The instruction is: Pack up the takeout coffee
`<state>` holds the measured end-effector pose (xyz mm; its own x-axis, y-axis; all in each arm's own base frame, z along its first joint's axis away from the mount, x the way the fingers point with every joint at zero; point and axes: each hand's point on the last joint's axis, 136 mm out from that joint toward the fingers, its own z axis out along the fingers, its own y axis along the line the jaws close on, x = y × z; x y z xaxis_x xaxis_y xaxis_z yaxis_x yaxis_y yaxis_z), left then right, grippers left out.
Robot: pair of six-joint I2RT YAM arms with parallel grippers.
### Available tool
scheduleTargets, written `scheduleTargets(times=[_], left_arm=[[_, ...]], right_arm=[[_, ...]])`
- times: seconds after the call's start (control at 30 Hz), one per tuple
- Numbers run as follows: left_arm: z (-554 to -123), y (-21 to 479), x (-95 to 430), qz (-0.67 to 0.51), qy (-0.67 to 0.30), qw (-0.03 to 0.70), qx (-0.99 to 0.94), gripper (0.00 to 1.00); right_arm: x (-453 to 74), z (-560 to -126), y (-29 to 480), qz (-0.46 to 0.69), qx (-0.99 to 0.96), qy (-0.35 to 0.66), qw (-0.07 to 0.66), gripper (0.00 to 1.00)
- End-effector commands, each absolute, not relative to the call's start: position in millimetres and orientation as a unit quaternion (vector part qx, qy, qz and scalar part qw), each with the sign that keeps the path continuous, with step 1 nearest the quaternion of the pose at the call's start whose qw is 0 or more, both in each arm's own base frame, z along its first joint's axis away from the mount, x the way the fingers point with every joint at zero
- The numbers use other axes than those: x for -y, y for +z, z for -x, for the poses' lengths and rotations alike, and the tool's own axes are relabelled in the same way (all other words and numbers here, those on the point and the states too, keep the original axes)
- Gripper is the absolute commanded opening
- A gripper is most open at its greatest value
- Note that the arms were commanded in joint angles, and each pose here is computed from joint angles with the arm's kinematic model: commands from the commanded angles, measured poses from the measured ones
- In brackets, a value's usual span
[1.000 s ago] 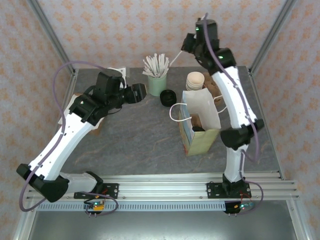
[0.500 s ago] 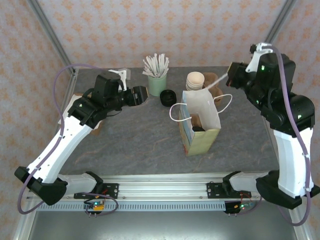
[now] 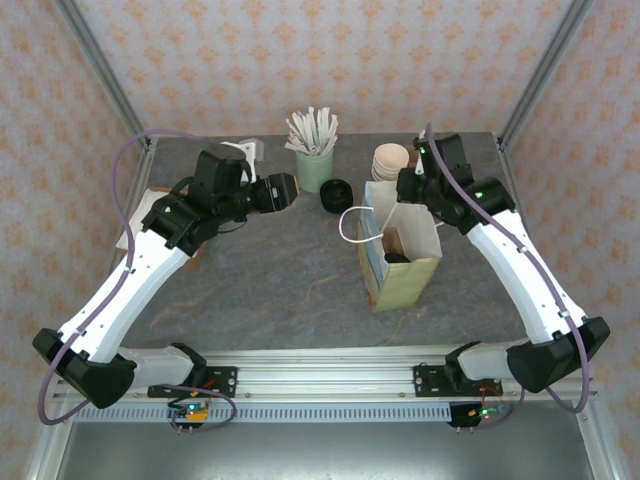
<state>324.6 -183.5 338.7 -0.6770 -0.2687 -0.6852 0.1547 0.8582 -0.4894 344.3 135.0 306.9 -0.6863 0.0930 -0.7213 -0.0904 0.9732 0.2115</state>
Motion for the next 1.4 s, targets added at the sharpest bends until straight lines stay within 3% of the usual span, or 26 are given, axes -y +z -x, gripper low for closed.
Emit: scheduleTargets(times=[0.0, 0.17, 0.4, 0.57, 0.67, 0.93, 1.07, 1.37], left_arm=[[-330, 339, 170, 0.045, -0.236, 0.416, -0.877, 0.67], [-331, 334, 165, 0.048, -0.222, 0.416, -0.880, 0.67], [-329, 319, 119, 0.092, -0.146, 0.425, -0.889, 0.67], [-325, 283, 52, 0.193, -0.099, 0.402, -0.890, 0.67], [-323, 256, 14, 0.245, -0.070, 0.377, -0.890, 0.67], [-338, 173, -11, 0.217, 0.038, 0.236, -0.946, 0.68], [-358, 150, -24, 0.198, 0.094, 0.204, -0.954, 0.68], [-407, 107, -37, 0.162, 0.138, 0.141, -0.967, 0.51]], right_arm=[[-141, -353, 310, -0.005, -0.894, 0.142, 0.424, 0.20], [-140, -350, 307, 0.003, -0.897, 0.136, 0.420, 0.34], [-133, -329, 378, 0.029, -0.863, 0.151, 0.481, 0.42], [-177, -301, 420, 0.104, -0.814, 0.275, 0.501, 0.52], [-206, -287, 427, 0.153, -0.797, 0.293, 0.505, 0.56], [-245, -290, 402, 0.191, -0.805, 0.305, 0.471, 0.57], [-246, -291, 396, 0.194, -0.807, 0.304, 0.467, 0.58], [-244, -292, 386, 0.191, -0.814, 0.294, 0.463, 0.58]])
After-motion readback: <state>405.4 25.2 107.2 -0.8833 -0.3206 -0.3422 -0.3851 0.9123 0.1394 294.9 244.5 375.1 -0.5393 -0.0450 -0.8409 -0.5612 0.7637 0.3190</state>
